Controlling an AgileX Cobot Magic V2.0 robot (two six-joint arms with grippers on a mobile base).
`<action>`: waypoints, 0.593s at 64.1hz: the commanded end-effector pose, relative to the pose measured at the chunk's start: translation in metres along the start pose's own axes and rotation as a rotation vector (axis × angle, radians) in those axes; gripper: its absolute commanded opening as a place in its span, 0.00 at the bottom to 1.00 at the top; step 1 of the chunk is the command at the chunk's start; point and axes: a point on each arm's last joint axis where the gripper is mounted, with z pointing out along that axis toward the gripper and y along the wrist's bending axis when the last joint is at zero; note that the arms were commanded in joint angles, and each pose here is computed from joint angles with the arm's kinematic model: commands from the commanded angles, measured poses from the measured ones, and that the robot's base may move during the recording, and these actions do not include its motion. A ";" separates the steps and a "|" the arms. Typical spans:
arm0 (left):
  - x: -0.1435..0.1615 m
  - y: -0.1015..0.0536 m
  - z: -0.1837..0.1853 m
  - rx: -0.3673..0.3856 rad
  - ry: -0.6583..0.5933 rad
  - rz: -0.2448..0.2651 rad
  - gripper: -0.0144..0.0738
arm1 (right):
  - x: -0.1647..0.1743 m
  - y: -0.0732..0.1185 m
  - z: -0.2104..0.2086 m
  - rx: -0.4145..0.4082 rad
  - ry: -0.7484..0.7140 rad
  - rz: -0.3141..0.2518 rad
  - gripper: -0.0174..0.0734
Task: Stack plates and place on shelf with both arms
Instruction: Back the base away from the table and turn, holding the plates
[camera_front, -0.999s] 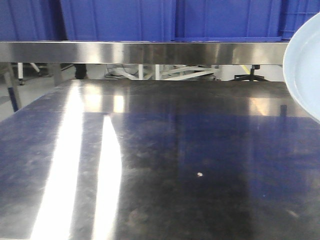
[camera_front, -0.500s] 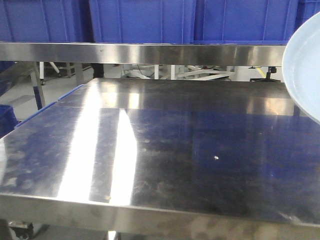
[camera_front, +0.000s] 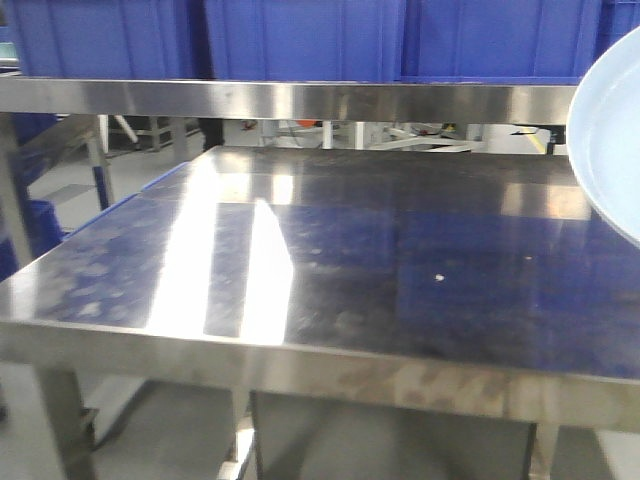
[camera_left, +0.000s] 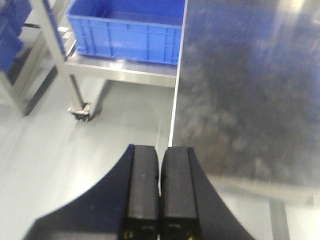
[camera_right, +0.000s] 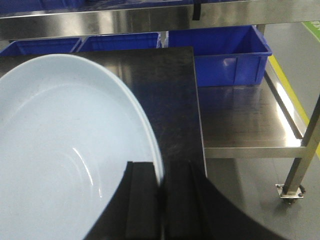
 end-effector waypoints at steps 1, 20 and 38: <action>-0.017 -0.002 -0.003 0.017 -0.109 -0.006 0.26 | -0.020 0.003 -0.004 -0.019 -0.137 -0.006 0.24; -0.017 -0.002 -0.003 0.017 -0.109 -0.006 0.26 | -0.020 0.003 -0.004 -0.019 -0.137 -0.006 0.24; -0.017 -0.002 -0.003 0.017 -0.109 -0.006 0.26 | -0.020 0.003 -0.004 -0.019 -0.137 -0.006 0.24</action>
